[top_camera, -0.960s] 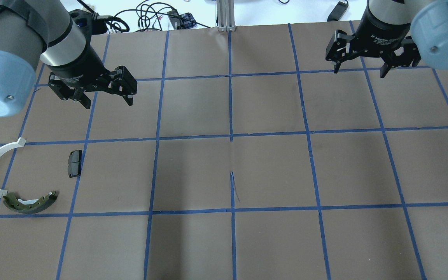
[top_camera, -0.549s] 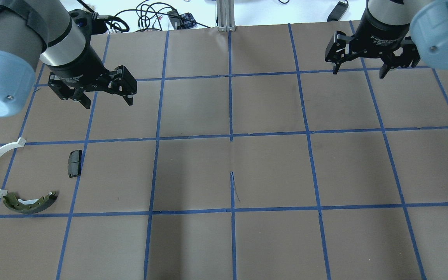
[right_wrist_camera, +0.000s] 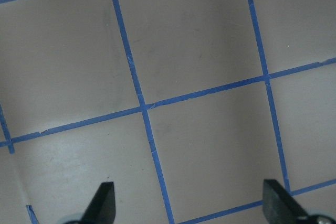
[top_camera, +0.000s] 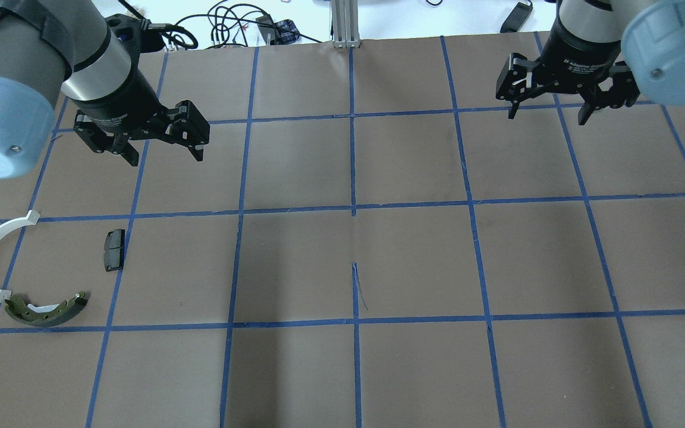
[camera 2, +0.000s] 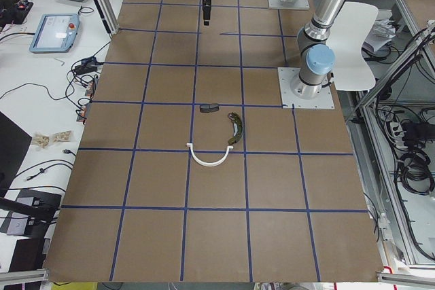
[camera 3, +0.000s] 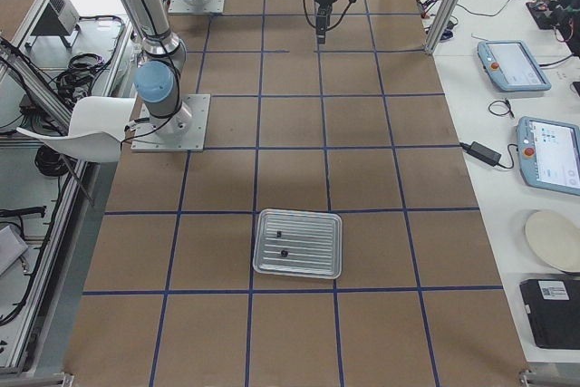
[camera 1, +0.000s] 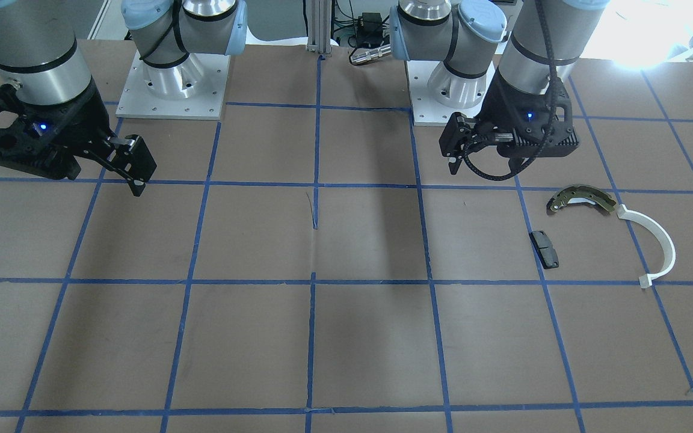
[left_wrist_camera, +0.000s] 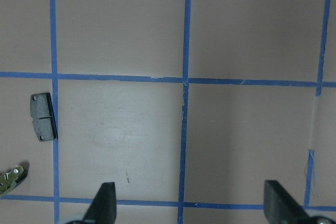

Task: Place bearing gear from tray to pile

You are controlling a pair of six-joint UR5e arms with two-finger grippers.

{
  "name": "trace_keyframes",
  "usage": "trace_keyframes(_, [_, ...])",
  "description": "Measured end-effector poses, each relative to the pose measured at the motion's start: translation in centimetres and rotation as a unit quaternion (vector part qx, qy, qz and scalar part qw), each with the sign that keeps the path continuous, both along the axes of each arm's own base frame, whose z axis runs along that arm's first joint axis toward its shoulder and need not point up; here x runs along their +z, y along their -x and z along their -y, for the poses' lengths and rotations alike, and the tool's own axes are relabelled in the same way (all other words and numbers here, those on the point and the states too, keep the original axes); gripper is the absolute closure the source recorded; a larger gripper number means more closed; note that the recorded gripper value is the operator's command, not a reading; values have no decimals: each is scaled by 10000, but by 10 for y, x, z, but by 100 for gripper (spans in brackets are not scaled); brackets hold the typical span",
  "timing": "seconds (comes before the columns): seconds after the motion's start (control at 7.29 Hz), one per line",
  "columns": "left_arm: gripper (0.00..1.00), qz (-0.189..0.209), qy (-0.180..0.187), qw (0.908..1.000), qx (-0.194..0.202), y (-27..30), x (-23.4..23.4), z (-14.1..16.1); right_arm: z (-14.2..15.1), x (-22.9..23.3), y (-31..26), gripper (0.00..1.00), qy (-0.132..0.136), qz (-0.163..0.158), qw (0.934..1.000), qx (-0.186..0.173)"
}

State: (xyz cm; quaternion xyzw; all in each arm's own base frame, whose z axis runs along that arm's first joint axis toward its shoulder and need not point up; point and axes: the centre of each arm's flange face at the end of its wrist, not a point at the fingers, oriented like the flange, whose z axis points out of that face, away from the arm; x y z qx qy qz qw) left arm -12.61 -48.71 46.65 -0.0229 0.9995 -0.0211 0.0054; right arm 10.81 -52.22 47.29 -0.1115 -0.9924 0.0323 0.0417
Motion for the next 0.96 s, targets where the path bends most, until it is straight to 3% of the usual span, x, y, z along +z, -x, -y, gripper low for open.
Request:
trace_keyframes(0.55, [0,0,1,10000,-3,0,0,-1,-1,-8,1,0,-87,-9,9999,95])
trace_keyframes(0.96, [0,0,0,10000,-2,0,0,-1,6,-5,53,0,-190,-151,9957,892])
